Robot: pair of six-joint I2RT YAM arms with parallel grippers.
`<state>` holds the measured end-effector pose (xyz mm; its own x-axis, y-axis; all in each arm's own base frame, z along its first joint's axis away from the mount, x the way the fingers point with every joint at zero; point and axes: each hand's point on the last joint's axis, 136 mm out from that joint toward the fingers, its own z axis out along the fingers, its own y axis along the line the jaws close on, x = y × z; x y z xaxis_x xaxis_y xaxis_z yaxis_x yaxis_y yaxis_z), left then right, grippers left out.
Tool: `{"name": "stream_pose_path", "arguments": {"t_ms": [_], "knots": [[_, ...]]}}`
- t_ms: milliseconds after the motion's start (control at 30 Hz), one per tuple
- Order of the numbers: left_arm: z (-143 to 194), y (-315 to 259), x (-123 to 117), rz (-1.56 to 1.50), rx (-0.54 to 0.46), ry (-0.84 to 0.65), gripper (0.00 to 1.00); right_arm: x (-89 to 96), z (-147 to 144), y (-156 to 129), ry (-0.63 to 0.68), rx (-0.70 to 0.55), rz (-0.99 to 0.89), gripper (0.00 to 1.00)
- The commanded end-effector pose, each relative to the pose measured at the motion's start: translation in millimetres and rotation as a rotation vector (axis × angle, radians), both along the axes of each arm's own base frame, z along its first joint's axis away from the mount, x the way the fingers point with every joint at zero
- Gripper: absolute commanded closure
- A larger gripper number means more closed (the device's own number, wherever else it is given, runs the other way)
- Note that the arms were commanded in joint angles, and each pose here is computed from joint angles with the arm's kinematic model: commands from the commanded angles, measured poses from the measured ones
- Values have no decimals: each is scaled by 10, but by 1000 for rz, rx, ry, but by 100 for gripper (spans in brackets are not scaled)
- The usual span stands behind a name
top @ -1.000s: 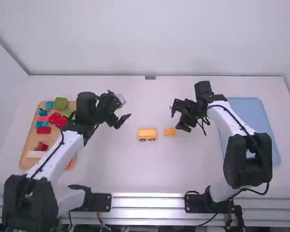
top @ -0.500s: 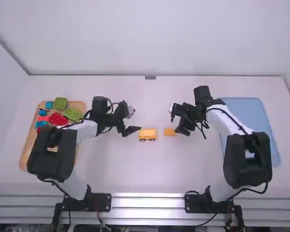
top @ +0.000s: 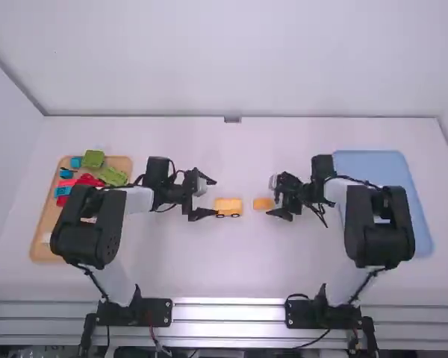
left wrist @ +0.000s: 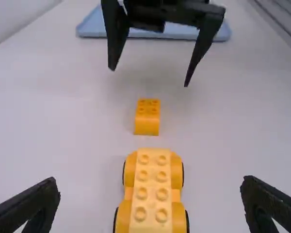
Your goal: Assemble lego blocks to make yellow taxi
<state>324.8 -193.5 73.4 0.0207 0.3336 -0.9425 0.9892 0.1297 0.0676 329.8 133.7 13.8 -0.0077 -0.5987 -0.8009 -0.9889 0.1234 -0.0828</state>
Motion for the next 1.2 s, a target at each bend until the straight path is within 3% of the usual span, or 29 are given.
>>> {"name": "stream_pose_path", "arguments": {"t_ms": [0,367,533,733,967,1167], "knots": [[-13,-38,-93,-39,-24,-4,1,-35,34,64,8,146,31,1],[-2,-47,-110,-35,-37,34,1,83,-204,49,-13,254,76,0],[-2,-48,-110,-35,-36,35,1,70,-284,107,-15,221,96,20],[-1,-47,-108,-35,-37,34,1,102,-345,148,33,186,67,32],[4,-48,-102,-22,-43,66,1,67,-384,119,54,171,57,40],[4,-50,-103,-23,-43,67,1,17,-419,116,79,152,61,41]]}}
